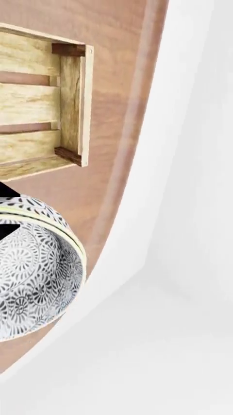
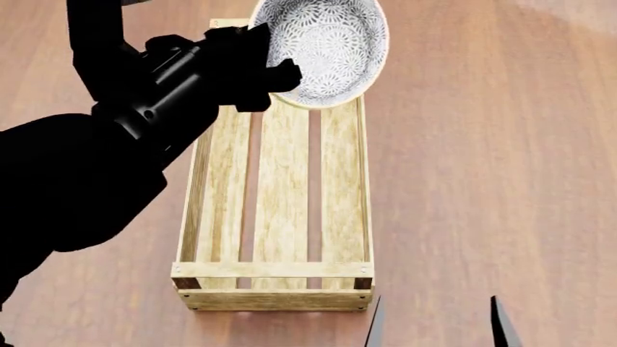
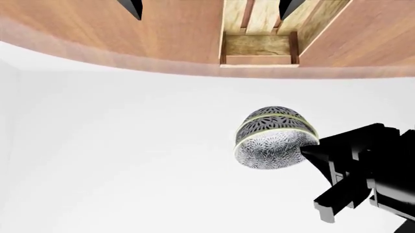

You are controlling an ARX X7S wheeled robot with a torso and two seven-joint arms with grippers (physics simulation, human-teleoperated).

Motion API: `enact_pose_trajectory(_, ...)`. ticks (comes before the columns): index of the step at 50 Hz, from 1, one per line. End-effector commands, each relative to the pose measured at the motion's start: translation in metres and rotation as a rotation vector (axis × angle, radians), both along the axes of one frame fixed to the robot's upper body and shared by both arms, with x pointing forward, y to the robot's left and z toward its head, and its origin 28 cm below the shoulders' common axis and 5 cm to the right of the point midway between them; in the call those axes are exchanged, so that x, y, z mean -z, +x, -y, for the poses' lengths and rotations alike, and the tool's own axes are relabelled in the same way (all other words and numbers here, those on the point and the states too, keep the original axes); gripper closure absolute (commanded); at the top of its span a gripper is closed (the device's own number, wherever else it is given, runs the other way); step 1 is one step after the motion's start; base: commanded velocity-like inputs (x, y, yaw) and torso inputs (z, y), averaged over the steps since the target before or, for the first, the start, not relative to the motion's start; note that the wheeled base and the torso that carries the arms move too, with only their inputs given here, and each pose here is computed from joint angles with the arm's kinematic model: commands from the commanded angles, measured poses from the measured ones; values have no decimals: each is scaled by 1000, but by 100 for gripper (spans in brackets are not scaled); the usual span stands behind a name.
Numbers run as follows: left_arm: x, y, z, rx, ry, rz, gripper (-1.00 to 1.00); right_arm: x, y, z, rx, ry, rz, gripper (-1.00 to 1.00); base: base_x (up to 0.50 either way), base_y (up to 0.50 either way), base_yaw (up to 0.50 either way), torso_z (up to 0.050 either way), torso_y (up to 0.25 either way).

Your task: Stack the right bowl on the left bowl and place them in the tray.

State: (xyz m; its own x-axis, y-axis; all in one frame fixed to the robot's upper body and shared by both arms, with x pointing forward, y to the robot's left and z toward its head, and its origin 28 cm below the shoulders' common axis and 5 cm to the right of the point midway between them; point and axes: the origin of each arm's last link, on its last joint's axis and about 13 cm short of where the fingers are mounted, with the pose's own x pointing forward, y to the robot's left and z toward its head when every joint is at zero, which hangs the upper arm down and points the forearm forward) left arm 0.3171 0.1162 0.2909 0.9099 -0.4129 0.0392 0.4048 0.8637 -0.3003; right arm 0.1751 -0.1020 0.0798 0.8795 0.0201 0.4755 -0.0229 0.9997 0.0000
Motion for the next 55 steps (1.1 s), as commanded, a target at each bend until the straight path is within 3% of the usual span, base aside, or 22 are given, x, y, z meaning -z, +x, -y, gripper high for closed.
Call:
enact_pose_trajectory(1, 3, 16, 1, -50, -99, -60, 100, 0, 2, -1, -1, -12, 17, -100, 0, 0, 0, 0, 0)
enact_pose_trajectory(15, 4, 20, 12, 25, -202, -167, 100, 1, 3, -2, -9, -15, 11, -100, 0, 0, 0, 0, 1)
enact_pose_trajectory(29, 19, 22, 12, -8, -107, -197, 100, 2, 2, -3, -13, -18, 9, -100, 0, 0, 0, 0, 1)
enact_pose_trajectory(44, 54, 23, 17, -27, 17, -234, 100, 3, 3, -4, -14, -22, 6, -100, 0, 0, 0, 1, 1)
enact_pose_trajectory(55, 57, 22, 19, -22, 47, -231, 100, 4, 2, -5, -20, -24, 5, -100, 0, 0, 0, 0, 1)
